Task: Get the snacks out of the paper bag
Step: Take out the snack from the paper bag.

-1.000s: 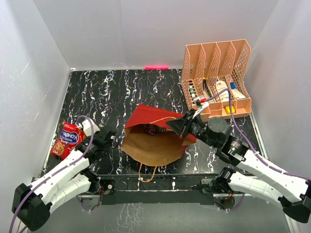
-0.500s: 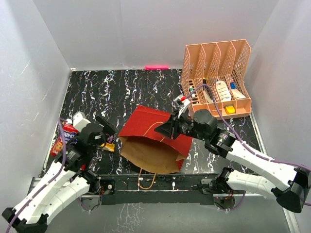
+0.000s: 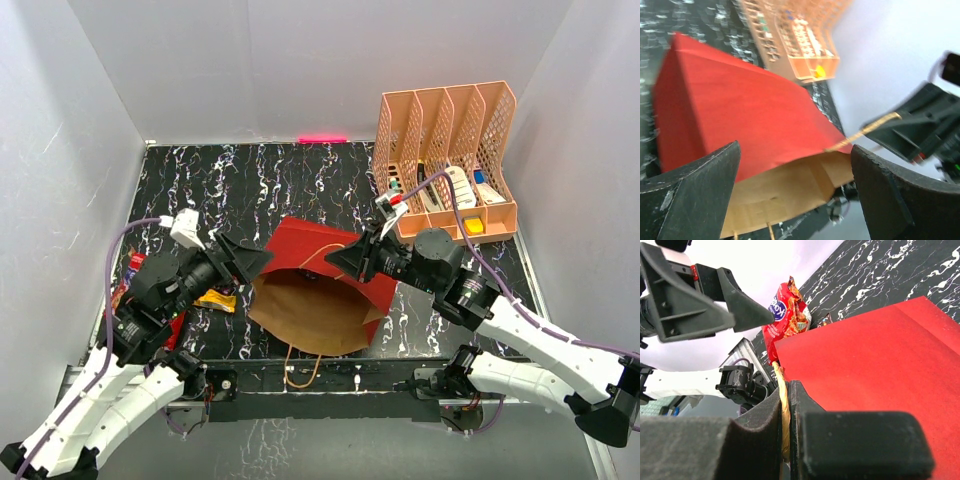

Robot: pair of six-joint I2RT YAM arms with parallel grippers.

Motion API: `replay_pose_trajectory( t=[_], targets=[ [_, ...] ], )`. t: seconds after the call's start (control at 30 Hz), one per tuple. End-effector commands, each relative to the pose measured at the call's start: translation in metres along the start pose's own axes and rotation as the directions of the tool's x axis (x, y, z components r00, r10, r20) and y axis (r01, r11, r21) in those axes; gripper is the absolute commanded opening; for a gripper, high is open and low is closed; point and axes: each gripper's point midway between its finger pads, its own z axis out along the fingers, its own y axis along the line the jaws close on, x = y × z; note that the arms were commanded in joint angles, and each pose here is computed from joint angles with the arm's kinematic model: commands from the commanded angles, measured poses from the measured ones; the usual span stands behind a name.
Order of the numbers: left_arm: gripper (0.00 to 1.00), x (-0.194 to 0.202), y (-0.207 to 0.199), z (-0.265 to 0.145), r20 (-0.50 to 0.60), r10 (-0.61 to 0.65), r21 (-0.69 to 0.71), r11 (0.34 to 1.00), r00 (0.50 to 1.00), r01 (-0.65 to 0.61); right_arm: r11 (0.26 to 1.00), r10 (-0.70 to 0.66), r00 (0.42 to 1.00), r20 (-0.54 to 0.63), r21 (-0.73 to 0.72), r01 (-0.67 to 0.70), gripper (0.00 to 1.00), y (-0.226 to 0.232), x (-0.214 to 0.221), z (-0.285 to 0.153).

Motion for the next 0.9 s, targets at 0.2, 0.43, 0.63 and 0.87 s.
replay_pose_trajectory(
  t=[0.2,0.43,0.63,0.87],
  targets=[
    [0.89,0.018,-0.127,-0.036,-0.065,0.215,0.710,0.696,0.975,-0.106,1.000,-0.008,0.994,0.111,-0.024,0.010,0.07,0.011,-0.028,-0.004],
    [0.89,0.060,-0.128,-0.032,-0.159,0.350,0.791,0.605,0.923,-0.094,1.000,-0.009,0.992,0.127,-0.015,0.011,0.07,0.010,-0.032,-0.005],
    [0.85,0.127,-0.099,-0.006,-0.160,0.550,0.687,0.658,0.820,-0.307,1.000,-0.013,0.992,0.123,0.004,0.013,0.07,0.005,-0.030,-0.003],
    [0.84,0.147,-0.044,0.038,-0.044,0.651,0.392,0.709,0.758,-0.586,1.000,-0.015,0.993,0.119,0.017,0.013,0.07,0.002,-0.028,-0.004]
  ],
)
